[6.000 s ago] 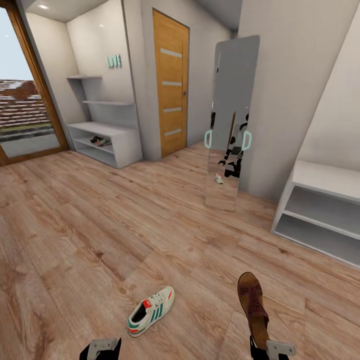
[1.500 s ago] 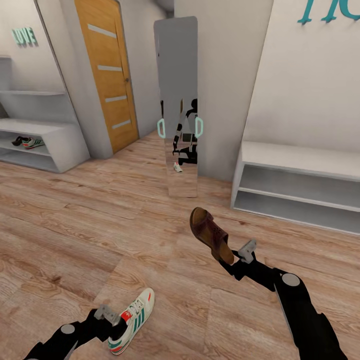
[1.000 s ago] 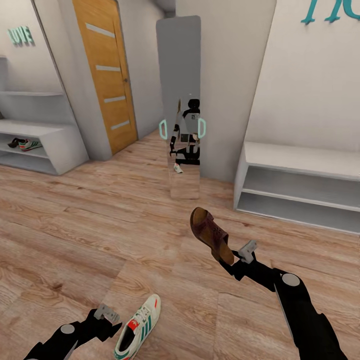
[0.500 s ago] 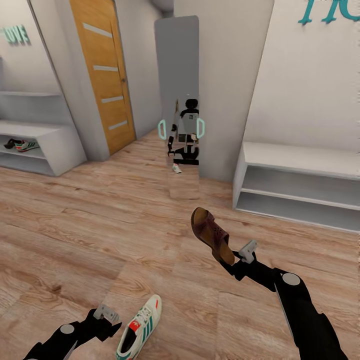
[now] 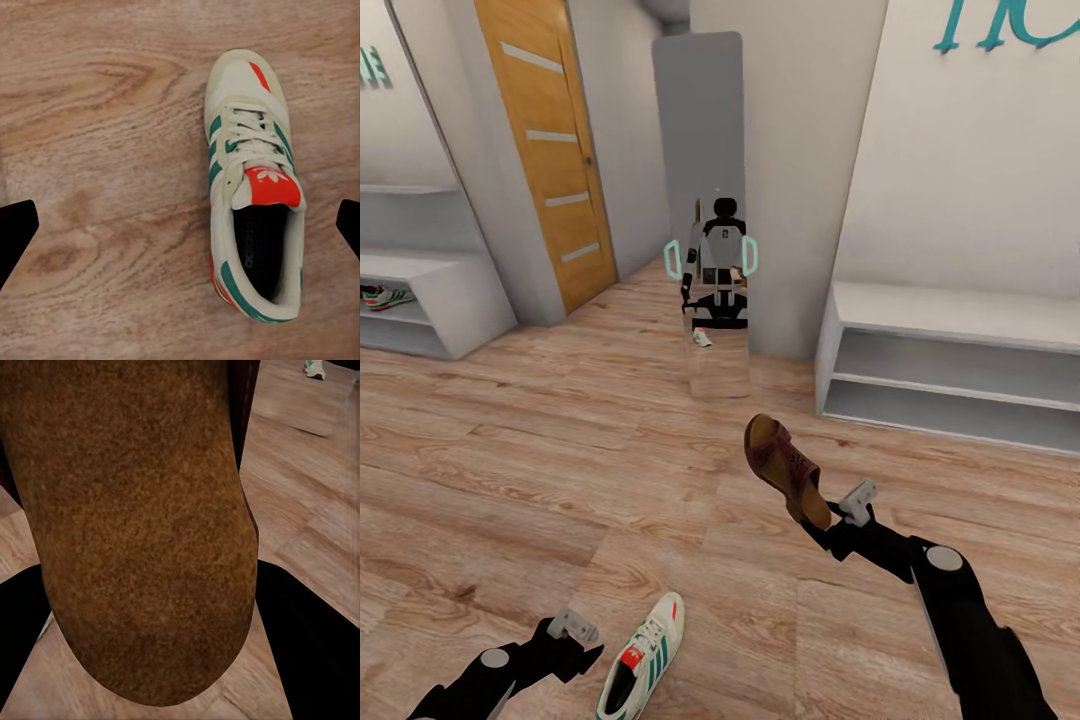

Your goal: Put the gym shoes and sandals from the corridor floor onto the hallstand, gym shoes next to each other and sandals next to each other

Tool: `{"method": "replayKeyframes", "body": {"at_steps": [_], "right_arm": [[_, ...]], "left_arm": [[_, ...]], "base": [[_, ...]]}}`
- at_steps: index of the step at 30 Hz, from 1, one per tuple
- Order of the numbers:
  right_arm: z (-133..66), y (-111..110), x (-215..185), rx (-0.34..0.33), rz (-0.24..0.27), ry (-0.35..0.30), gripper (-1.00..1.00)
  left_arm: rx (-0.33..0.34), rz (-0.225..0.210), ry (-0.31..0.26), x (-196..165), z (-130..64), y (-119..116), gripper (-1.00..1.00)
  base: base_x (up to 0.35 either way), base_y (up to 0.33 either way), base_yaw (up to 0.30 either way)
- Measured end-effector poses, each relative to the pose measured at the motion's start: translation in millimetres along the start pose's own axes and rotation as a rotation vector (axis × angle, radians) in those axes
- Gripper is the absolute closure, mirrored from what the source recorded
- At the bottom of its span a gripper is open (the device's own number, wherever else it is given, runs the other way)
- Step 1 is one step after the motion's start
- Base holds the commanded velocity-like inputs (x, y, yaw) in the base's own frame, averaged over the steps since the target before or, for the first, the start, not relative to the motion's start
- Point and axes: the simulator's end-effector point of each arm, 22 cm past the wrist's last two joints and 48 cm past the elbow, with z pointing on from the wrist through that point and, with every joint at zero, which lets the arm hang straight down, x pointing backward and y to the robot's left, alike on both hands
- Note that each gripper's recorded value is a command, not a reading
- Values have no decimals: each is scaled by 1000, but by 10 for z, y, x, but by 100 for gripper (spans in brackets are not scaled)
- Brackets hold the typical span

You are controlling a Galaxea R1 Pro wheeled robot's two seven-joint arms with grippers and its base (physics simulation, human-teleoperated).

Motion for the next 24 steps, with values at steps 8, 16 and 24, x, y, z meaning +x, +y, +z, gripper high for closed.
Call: {"method": "replayKeyframes", "body": {"at_steps": [8,16,24], "right_arm": [[-60,-127,16,29,20,-6,100],[-61,-131,20,30,22,-5,100],[-58,-129,23,30,23,-3,100]], "left_arm": [[3,0,-3,-18,16,-38,-100],[-41,-4,-4,-19,17,53,-100],[-42,-4,-6,-24,23,49,-100]], "base": [[-8,-24,0],[-20,-47,0],[-137,-86,0]]}}
